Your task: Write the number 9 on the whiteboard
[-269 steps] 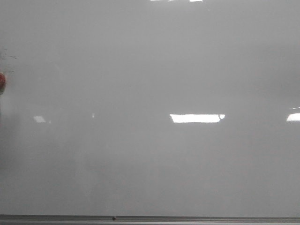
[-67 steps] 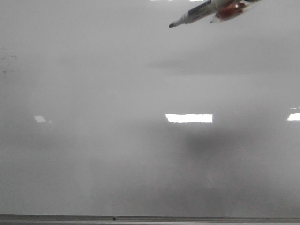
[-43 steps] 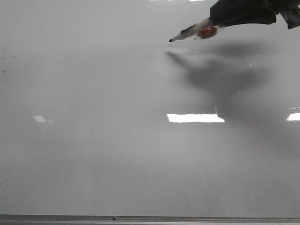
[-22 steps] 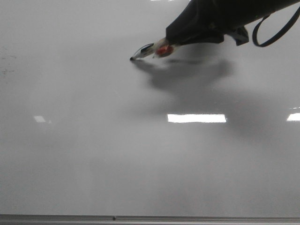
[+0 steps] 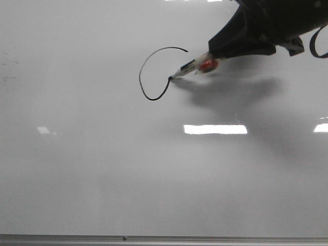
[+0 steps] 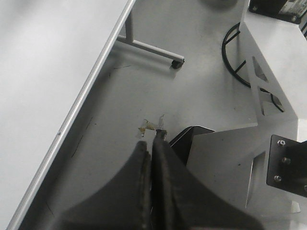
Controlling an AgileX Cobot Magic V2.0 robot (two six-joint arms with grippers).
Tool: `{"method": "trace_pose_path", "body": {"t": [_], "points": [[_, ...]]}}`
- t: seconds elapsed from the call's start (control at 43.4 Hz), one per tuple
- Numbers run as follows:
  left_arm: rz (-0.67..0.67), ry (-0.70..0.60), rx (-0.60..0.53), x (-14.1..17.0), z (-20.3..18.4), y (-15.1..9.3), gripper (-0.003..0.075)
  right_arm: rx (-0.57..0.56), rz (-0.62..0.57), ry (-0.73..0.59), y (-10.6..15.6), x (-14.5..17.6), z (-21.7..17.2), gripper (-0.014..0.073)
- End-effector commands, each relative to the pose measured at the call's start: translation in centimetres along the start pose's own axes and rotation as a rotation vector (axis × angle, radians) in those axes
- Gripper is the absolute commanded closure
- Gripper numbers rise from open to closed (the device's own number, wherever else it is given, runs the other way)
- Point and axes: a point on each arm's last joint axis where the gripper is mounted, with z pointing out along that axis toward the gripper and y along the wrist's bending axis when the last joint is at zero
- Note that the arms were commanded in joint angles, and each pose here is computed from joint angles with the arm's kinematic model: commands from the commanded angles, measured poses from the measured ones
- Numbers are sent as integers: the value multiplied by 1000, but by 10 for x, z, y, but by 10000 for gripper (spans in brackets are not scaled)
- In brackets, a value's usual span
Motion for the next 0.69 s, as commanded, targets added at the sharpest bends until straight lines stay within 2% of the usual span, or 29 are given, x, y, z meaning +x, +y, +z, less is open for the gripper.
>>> {"method": "trace_pose_path", "body": {"t": [0.0,0.184,0.369,0.461,0.668], "points": [[-25,-86,-21,-11,-7,0,739,48,-42,-135,6,-34,-16,655],[-25,-86,-21,-11,-7,0,739,51,-61,-173,9,-46,-19,655],[-25,-86,-21,-11,-7,0,739,58,-60,-115,3,-34,-12,655],[-25,-86,-21,-11,-7,0,739,61,-59,-51,-1,-17,-9,655],[-25,-86,-21,-11,-7,0,739,113,28,149,-19,50,7,655]]}}
